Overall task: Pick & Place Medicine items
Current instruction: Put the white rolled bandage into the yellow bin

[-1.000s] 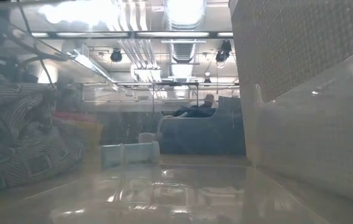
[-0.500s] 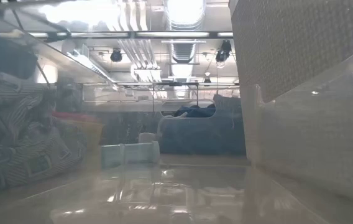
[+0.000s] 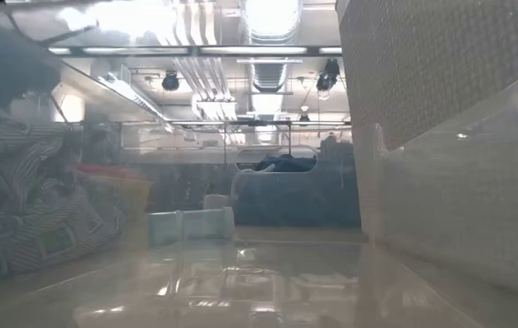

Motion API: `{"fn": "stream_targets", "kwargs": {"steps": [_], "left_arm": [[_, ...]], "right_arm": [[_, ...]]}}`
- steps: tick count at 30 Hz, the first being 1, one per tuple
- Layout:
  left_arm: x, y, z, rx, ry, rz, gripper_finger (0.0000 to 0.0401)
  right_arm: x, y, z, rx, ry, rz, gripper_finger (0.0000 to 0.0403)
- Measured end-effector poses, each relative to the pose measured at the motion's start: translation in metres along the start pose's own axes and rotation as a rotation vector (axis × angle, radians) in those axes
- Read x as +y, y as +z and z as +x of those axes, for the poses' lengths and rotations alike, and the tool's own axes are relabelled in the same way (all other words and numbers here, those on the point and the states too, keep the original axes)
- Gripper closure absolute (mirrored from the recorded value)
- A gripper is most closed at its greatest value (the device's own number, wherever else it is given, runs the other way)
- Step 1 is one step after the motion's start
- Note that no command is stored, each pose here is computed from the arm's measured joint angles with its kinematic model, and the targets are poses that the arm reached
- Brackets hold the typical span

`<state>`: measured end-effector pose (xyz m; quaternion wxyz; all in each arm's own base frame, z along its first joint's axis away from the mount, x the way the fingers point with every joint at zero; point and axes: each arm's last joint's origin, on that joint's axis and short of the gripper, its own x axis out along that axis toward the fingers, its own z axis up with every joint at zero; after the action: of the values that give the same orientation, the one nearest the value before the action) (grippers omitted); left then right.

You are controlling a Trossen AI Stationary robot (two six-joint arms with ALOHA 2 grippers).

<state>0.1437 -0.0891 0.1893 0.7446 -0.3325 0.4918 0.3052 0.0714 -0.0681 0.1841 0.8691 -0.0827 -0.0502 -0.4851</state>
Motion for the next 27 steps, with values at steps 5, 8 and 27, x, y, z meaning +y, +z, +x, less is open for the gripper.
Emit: {"fn": "stream_targets", "kwargs": {"steps": [5, 8, 27], "left_arm": [[0.001, 0.003, -0.003, -0.068, -0.017, -0.006, 0.0255], [0.002, 0.005, -0.007, -0.108, -0.034, -0.004, 0.0255], [0.027, 0.035, -0.03, -0.342, -0.047, 0.043, 0.0255]], "right_arm": [[0.0, 0.0, 0.0, 0.001, 0.0, 0.0, 0.0394], [0.0, 0.0, 0.0, 0.001, 0.0, 0.0, 0.0394], [0.0, 0.0, 0.0, 0.001, 0.0, 0.0, 0.0394]]}}
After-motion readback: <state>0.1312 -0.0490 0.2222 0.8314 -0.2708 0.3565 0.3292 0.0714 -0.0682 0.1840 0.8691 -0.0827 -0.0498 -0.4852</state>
